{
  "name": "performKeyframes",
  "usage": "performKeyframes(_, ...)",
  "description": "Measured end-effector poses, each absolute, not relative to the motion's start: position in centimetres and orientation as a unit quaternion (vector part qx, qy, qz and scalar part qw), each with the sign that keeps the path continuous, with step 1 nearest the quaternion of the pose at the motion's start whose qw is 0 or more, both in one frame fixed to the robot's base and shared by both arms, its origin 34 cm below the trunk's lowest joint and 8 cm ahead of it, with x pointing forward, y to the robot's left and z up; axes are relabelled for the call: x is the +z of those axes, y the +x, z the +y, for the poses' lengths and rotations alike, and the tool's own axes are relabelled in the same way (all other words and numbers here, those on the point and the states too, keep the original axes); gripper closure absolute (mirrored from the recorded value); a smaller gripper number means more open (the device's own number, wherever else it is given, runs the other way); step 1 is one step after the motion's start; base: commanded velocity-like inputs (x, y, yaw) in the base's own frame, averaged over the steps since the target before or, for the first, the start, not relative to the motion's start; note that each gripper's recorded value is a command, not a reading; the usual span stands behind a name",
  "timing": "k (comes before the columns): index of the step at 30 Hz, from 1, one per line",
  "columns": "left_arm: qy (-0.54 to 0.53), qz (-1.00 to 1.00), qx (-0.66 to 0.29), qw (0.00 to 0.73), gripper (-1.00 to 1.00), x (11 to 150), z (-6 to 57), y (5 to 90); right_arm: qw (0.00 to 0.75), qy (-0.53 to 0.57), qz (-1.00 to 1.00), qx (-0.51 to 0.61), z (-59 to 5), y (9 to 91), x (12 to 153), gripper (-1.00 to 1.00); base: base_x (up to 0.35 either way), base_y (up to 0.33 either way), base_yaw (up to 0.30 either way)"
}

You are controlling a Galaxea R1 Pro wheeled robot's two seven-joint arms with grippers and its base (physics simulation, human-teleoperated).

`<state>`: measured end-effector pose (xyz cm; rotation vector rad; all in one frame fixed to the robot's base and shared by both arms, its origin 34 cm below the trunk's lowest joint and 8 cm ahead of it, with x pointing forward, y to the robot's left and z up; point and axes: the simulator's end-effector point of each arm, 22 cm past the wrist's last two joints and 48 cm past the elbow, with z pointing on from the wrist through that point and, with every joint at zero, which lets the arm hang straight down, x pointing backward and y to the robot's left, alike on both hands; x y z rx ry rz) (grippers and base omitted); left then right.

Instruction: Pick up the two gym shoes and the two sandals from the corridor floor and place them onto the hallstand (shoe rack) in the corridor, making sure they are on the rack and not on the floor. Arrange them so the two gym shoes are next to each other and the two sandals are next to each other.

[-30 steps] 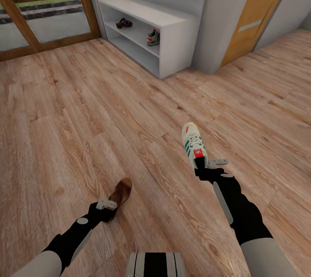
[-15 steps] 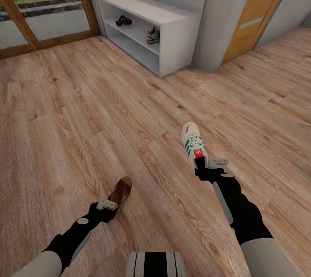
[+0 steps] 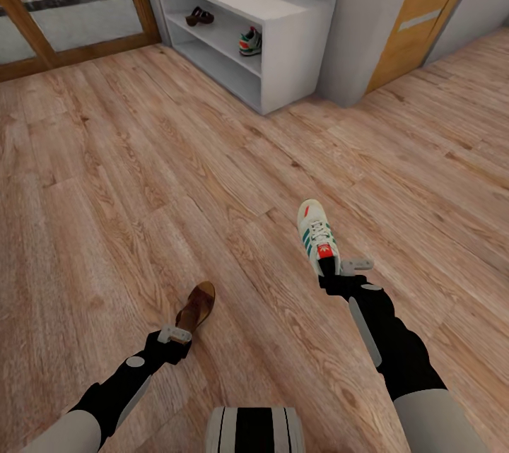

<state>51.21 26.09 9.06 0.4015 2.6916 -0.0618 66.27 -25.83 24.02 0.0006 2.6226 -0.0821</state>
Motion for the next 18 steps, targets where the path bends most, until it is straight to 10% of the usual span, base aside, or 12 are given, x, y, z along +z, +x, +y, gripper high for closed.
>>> performKeyframes(18, 0.145, 0.97, -0.024, 0.194, -1.0, 7.8, 26.1, 50.0, 0.242, 0.0, 0.97, -0.03, -25.8, 65.5, 22.3, 1.0, 0.0, 0.0, 0.002)
